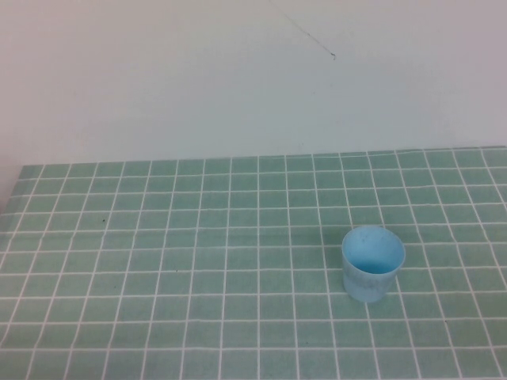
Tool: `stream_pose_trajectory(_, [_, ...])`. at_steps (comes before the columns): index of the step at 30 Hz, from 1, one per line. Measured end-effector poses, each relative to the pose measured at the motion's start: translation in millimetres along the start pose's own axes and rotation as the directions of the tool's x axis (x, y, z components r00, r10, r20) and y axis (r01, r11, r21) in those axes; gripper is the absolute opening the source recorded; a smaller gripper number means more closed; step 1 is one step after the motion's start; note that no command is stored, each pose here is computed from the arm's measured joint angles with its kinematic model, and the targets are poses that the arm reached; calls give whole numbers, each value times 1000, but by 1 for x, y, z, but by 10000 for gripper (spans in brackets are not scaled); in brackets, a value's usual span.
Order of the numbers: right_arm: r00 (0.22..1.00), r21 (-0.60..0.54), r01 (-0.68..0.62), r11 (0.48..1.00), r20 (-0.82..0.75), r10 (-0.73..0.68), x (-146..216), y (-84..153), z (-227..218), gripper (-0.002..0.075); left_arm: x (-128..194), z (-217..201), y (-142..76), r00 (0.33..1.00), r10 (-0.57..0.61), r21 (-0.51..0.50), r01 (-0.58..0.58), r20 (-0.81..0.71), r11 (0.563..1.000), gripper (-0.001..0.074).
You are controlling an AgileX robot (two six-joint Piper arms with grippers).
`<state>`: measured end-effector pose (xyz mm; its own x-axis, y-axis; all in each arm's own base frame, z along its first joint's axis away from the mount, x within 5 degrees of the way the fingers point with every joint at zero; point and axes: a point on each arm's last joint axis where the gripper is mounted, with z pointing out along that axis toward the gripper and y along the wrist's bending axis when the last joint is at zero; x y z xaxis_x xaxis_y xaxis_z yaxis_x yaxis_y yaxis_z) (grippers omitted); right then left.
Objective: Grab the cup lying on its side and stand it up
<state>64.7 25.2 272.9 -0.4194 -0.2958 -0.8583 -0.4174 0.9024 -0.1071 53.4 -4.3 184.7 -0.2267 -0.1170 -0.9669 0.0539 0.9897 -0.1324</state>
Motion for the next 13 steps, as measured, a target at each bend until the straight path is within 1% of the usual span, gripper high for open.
stream_pose_trajectory(8, [1000, 0, 0, 1000, 0, 0, 0, 0, 0, -3, 0, 0, 0, 1000, 0, 0, 0, 0, 1000, -1])
stream_pose_trajectory(9, [1000, 14, 8, 1000, 8, -8, 0, -1, 0, -3, 0, 0, 0, 1000, 0, 0, 0, 0, 1000, -1])
stream_pose_trajectory(11, [998, 86, 24, 996, 61, -29, -2, -7, -6, -3, 0, 0, 0, 1000, 0, 0, 0, 0, 1000, -1])
stream_pose_trajectory(13, [990, 129, -18, 992, 140, -1, -2, -10, -9, -3, 0, 0, 0, 1000, 9, 0, -9, 0, 1000, -1])
